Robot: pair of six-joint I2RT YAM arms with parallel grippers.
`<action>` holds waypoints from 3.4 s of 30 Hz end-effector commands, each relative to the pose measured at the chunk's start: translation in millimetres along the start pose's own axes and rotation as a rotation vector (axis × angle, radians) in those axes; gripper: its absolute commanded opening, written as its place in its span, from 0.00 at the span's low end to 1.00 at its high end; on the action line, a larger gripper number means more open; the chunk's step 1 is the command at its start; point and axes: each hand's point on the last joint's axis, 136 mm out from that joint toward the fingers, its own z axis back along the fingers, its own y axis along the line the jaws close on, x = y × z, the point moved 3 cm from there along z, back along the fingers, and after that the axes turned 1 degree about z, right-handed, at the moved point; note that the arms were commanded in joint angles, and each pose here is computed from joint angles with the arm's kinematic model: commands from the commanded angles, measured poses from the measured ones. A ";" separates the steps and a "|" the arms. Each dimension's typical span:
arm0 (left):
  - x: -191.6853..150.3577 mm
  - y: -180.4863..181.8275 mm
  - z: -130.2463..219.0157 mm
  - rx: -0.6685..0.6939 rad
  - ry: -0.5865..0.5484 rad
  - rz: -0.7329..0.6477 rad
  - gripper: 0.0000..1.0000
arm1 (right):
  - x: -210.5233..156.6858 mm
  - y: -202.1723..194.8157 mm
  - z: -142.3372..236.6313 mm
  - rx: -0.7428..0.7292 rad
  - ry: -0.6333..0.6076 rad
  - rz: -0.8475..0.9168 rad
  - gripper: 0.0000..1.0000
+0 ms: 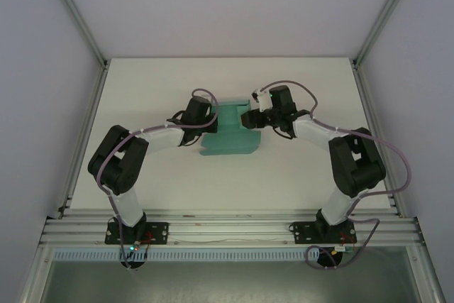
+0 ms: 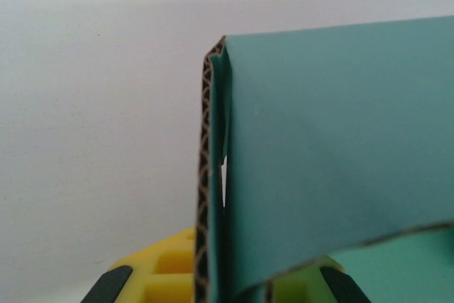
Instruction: Assemble paper box
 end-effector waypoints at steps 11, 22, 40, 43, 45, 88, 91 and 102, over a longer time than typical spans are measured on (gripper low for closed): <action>6.8 -13.5 -0.5 0.018 -0.003 -0.020 0.00 | -8.2 -53.0 -12.5 -0.664 -0.024 0.010 0.14; 7.2 -0.2 -4.9 0.134 0.019 0.058 0.00 | -17.2 -107.9 31.7 -1.352 0.015 -0.063 0.00; 9.5 -0.8 -6.2 0.121 0.025 0.079 0.00 | 0.0 -110.3 -5.1 -1.185 -0.139 -0.041 0.10; 10.5 -4.0 -7.1 0.102 0.023 0.074 0.00 | 1.9 -94.6 -20.3 -0.982 -0.146 -0.040 0.27; 11.2 -5.3 -8.1 0.094 0.020 0.069 0.00 | 2.8 -87.6 -23.6 -0.919 -0.136 -0.026 0.31; -12.7 -47.9 52.9 -0.221 0.563 -1.102 0.00 | -34.3 -14.9 200.0 -0.651 -0.577 -0.254 1.00; -21.8 -55.3 41.5 -0.190 0.674 -1.202 0.00 | -44.3 -19.6 203.4 -0.662 -0.583 -0.283 1.00; -41.6 -57.4 -14.1 0.064 0.701 -1.363 0.00 | -48.6 -26.9 201.1 -0.681 -0.544 -0.280 1.00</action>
